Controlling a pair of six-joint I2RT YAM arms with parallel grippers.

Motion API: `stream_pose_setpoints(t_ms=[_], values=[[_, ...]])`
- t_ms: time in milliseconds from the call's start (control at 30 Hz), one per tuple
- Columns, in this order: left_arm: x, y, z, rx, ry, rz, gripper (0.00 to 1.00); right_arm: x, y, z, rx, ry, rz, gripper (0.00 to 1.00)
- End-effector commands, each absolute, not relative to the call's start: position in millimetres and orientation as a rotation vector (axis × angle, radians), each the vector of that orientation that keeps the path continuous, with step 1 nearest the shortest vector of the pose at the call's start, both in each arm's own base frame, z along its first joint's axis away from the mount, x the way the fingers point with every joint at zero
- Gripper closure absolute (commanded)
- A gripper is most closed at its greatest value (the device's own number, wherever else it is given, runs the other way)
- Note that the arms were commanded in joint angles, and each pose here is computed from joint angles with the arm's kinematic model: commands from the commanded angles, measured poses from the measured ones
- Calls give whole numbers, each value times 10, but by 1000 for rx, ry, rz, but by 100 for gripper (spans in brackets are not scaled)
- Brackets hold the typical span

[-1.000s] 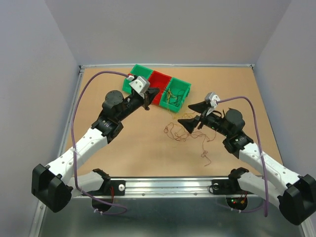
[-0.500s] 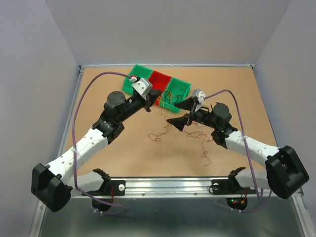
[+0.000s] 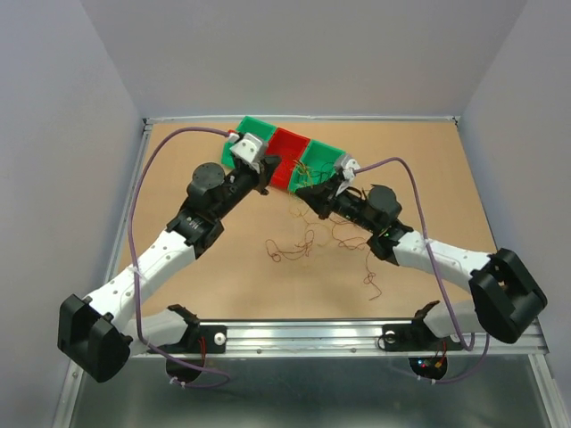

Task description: Untangle the cables

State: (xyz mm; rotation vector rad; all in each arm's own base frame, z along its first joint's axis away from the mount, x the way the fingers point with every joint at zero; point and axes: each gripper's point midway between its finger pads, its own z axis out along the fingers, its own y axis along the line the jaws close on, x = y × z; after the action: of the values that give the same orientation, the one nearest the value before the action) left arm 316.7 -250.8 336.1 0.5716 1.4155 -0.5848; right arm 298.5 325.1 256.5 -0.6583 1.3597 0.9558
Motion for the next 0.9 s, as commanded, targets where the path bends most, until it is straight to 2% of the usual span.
stream_pose_setpoints(t_ms=[0,100,167,300,600,867], values=[[3522,-2015,3582,298,1406,-516,100,3207,2657,3187,-311,1306,756,99],[3722,-1722,3575,211,1421,-535,100,3277,2039,3246,-11,1356,589,99],[3848,-1612,3515,183,1444,-537,100,3159,1631,3306,134,1333,510,99],[4051,-1532,3359,163,1493,-544,100,2838,1221,3447,223,1273,488,99],[4462,-1326,3049,109,1572,-471,100,2438,857,3580,247,1217,482,99],[4446,-1358,3118,169,1535,-471,100,2703,1210,3399,92,1376,426,99]])
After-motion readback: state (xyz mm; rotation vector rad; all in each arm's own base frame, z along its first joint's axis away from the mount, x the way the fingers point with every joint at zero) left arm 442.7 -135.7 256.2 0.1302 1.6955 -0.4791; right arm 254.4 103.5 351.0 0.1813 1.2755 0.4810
